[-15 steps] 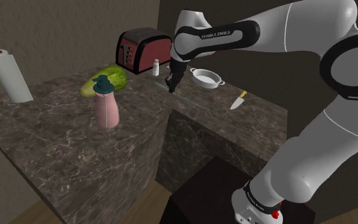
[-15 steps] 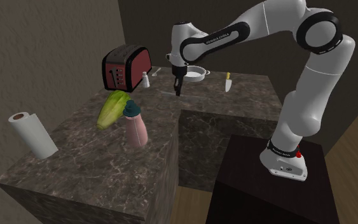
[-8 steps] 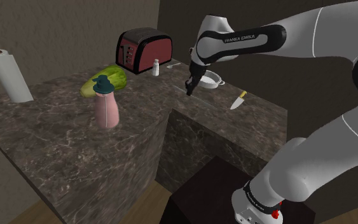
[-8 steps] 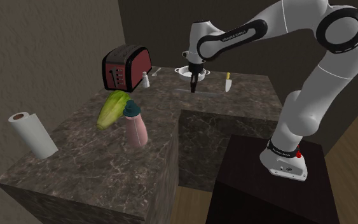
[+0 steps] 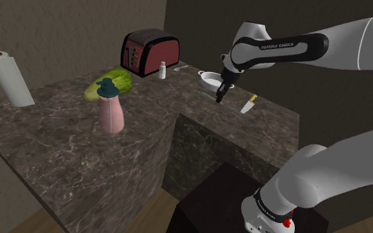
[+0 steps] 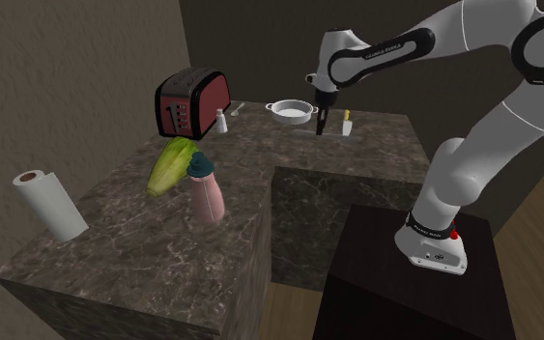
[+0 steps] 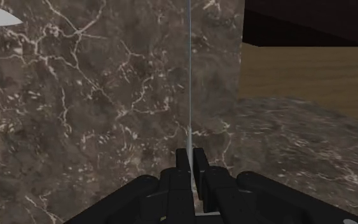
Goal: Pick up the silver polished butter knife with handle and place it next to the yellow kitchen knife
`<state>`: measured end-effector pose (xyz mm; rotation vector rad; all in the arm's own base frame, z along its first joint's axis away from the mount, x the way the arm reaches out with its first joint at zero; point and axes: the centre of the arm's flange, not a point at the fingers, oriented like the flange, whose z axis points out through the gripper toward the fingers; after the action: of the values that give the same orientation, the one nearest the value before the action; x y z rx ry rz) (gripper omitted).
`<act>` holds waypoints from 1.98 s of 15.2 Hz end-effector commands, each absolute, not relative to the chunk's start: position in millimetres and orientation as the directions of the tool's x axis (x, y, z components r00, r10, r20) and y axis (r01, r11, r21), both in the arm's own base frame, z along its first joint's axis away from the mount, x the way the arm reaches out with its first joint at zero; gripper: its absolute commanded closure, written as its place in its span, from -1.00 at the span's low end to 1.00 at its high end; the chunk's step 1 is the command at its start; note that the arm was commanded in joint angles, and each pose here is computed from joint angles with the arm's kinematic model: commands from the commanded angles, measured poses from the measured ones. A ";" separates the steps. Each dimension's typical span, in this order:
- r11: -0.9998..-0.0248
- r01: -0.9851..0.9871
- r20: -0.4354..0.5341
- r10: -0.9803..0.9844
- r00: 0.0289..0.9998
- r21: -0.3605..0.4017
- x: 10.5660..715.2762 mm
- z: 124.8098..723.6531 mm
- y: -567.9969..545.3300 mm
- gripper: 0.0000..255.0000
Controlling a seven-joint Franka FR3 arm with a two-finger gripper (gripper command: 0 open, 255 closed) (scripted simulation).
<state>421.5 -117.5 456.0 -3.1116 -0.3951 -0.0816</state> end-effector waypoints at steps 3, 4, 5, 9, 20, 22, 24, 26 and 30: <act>-0.968 0.252 0.052 0.252 0.966 0.002 384.2 454.9 -155.7 1.00; -0.968 0.252 0.052 0.252 0.966 0.002 375.4 455.1 -165.5 1.00; -0.968 0.252 0.052 0.252 0.966 0.002 366.5 455.3 -175.3 1.00; -0.968 0.252 0.052 0.252 0.966 0.002 331.3 456.2 -214.6 1.00; -0.968 0.252 0.052 0.252 0.966 0.002 234.3 458.5 -322.6 1.00; -0.968 0.252 0.052 0.252 0.966 0.002 216.6 458.9 -342.2 1.00; -0.968 0.252 0.052 0.252 0.966 0.002 213.3 453.7 -346.0 1.00; -0.968 0.252 0.052 0.252 0.966 0.002 213.3 443.1 -346.0 1.00; -0.968 0.252 0.052 0.252 0.966 0.002 213.3 422.0 -346.0 1.00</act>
<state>213.3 -345.9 426.7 -3.1103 -0.3988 -0.0806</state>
